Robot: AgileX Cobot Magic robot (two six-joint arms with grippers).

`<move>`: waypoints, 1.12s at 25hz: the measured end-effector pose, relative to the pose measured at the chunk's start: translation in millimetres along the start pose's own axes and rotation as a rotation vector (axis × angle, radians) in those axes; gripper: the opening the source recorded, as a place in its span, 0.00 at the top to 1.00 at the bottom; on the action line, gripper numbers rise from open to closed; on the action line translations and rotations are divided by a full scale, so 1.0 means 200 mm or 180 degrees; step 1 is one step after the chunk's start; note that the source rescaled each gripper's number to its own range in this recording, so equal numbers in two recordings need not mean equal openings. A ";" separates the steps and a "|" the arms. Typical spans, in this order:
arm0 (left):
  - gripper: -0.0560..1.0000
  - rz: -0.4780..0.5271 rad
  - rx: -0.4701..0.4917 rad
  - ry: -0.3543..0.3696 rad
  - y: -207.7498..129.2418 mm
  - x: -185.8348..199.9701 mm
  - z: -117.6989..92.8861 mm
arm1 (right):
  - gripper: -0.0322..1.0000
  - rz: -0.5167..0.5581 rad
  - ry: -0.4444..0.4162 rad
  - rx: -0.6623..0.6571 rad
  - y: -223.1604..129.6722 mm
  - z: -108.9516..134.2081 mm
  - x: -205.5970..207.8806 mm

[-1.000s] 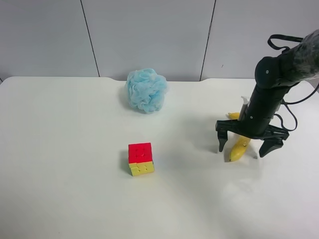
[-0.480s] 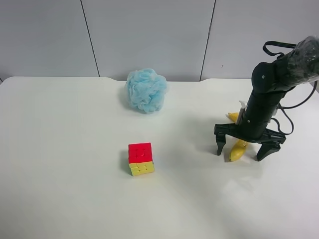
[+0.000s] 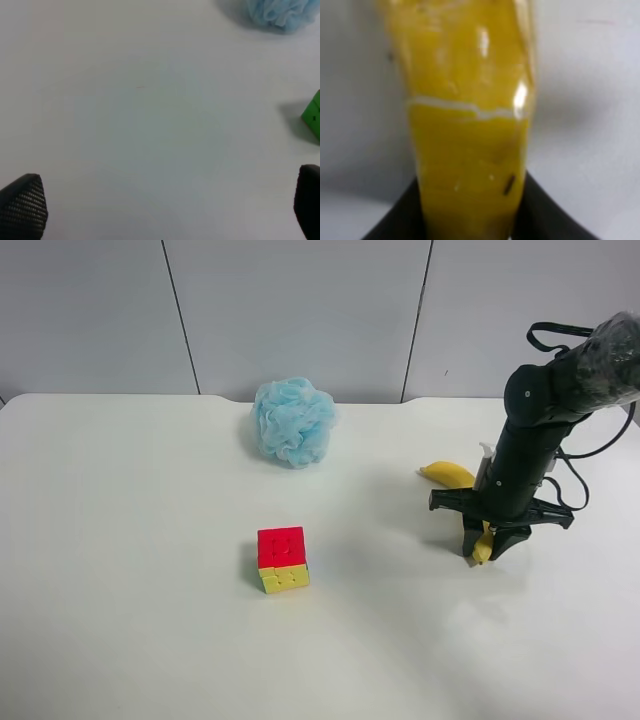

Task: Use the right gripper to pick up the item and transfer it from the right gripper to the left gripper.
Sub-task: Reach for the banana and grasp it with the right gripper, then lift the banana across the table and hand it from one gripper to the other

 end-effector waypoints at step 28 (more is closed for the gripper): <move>0.00 0.0001 0.0001 0.0003 0.00 0.00 0.00 | 0.96 -0.0871 0.0178 0.0937 -0.06 -0.05 0.61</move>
Point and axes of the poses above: a point on each arm's last joint axis where the gripper is mounted, x pointing back along that axis away from the gripper, z along the wrist's bending axis when the last joint is at zero, y = z × x, the point moved 7 cm from there along -x, pointing out along that axis toward the gripper, and after that the axes turned 9 degrees about -x, right-handed, at the moved point
